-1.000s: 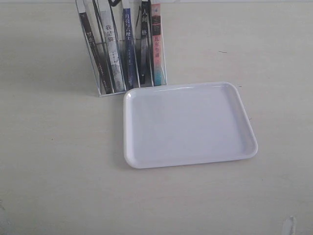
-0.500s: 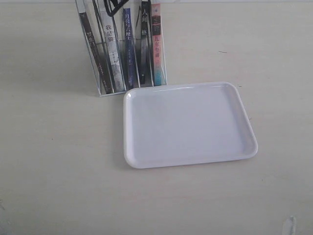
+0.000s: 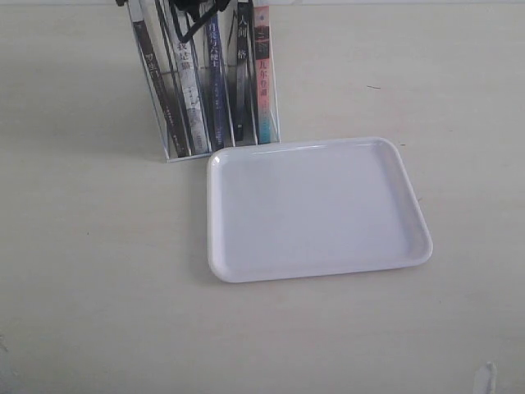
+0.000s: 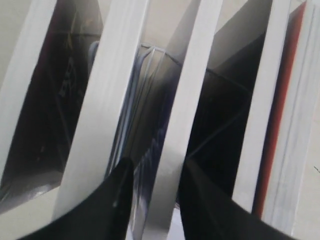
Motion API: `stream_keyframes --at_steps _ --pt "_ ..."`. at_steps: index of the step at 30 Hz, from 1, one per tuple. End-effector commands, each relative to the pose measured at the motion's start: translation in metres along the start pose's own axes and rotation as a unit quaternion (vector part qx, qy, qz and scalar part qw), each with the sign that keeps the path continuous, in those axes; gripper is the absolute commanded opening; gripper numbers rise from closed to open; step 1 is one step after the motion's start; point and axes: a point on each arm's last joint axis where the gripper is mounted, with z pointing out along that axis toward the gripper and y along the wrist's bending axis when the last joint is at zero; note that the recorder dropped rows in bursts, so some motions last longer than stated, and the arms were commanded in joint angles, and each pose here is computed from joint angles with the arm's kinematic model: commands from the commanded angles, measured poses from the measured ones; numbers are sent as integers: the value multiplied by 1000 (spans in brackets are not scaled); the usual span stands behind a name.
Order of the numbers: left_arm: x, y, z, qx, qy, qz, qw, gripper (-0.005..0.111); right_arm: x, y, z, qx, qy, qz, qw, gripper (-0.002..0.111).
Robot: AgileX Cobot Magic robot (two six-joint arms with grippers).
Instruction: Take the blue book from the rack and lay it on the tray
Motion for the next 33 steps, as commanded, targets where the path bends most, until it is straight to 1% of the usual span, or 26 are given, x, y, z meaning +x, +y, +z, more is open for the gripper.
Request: stream_keyframes --at_steps 1,7,8,10,12,17,19,20,21,23,25,30,33 --pt "1 0 0 6 -2 -1 1000 6 2 1 10 4 9 -1 1000 30" --pt "1 0 0 6 -2 -1 1000 6 3 2 15 5 14 -1 1000 29" --pt "1 0 0 6 -2 -1 1000 6 3 2 15 5 13 -1 1000 27" --pt "1 0 0 6 -2 -1 1000 6 3 2 15 5 13 0 1000 16" --pt "1 0 0 6 -2 -1 1000 6 3 1 15 7 16 0 1000 -1" --pt "1 0 0 6 -2 -1 1000 6 1 -2 10 17 9 -4 1000 0" --pt "1 0 0 6 -2 -1 1000 6 -3 -8 -8 23 -14 -2 1000 0" --pt "1 0 0 6 -2 -1 1000 6 -7 -13 -28 17 -36 4 999 0" --pt "1 0 0 6 -2 -1 1000 6 -9 -16 -40 14 -48 7 999 0" --pt "1 0 0 6 -2 -1 1000 6 -14 -27 -80 0 -93 21 995 0" --pt "1 0 0 6 -2 -1 1000 6 -15 -32 -96 -6 -112 30 993 0" --pt "1 0 0 6 -2 -1 1000 6 -12 -31 -89 4 -90 28 996 0" --pt "1 0 0 6 -2 -1 1000 6 -12 -31 -89 2 -91 28 995 0"
